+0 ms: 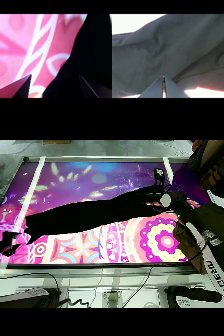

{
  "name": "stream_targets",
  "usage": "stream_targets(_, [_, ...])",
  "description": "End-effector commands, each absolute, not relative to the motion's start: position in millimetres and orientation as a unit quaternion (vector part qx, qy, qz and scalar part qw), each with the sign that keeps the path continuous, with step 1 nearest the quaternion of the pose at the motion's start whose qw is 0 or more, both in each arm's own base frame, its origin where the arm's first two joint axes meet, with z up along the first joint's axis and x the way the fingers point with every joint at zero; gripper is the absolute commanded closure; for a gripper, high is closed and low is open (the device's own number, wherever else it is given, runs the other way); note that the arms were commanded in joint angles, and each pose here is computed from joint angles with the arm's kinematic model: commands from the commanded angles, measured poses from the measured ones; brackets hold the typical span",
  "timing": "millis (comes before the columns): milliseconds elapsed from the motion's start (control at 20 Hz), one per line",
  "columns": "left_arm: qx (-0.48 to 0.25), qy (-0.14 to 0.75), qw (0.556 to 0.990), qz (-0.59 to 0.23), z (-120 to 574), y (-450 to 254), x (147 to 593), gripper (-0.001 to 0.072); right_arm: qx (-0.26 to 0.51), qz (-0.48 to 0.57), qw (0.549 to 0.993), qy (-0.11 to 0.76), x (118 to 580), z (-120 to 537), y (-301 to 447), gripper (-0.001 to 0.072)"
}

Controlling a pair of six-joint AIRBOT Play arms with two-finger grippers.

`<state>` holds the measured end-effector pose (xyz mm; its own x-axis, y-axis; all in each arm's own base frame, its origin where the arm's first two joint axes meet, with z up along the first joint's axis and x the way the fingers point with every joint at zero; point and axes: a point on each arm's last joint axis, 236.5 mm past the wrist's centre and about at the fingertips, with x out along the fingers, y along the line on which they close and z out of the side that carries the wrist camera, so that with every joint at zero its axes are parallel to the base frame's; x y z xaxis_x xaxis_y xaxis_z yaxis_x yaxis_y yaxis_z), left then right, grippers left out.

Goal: Fold the clothes and pants, and hang the long-sleeved shirts on hangers.

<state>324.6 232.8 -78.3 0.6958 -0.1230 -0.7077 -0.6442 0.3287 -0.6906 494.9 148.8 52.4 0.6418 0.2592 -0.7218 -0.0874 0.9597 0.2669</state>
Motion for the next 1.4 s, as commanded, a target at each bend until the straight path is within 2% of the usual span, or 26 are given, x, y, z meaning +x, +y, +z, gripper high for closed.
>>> stream_targets(0, [-0.589, 0.273, 0.744, 0.160, -70, 246, 352, -0.0013, 0.113, 0.099, 0.899, 0.412, 495, 54, 151, 0.0694])
stream_targets(250, [-0.517, 0.390, 0.753, 0.119, -116, 201, 345, -0.0007, 0.128, 0.102, 0.898, 0.409, 495, 56, 155, 0.0693])
stream_targets(600, [-0.478, 0.418, 0.770, 0.065, -109, 157, 378, 0.0000, 0.158, 0.109, 0.897, 0.398, 499, 63, 163, 0.0693])
stream_targets(650, [-0.470, 0.419, 0.774, 0.068, -110, 156, 383, 0.0034, 0.165, 0.110, 0.895, 0.399, 498, 64, 165, 0.0693])
stream_targets(700, [-0.463, 0.418, 0.778, 0.074, -112, 156, 386, 0.0132, 0.169, 0.112, 0.894, 0.399, 498, 64, 167, 0.0693])
stream_targets(750, [-0.455, 0.416, 0.783, 0.080, -113, 157, 389, 0.0249, 0.176, 0.113, 0.892, 0.400, 497, 65, 169, 0.0693])
stream_targets(850, [-0.448, 0.410, 0.790, 0.082, -109, 160, 396, 0.0557, 0.180, 0.118, 0.890, 0.402, 496, 65, 174, 0.0694])
stream_targets(900, [-0.443, 0.404, 0.797, 0.079, -101, 165, 401, 0.0656, 0.178, 0.124, 0.890, 0.402, 494, 66, 180, 0.0693])
stream_targets(950, [-0.437, 0.395, 0.805, 0.070, -89, 170, 408, 0.0690, 0.173, 0.130, 0.891, 0.400, 493, 69, 185, 0.0694])
stream_targets(1200, [-0.325, 0.373, 0.869, -0.002, 14, 186, 438, 0.0691, 0.165, 0.169, 0.907, 0.348, 508, 118, 215, 0.0696])
stream_targets(1350, [-0.269, 0.339, 0.901, -0.042, 88, 179, 451, 0.0691, 0.175, 0.187, 0.897, 0.361, 516, 118, 239, 0.0696])
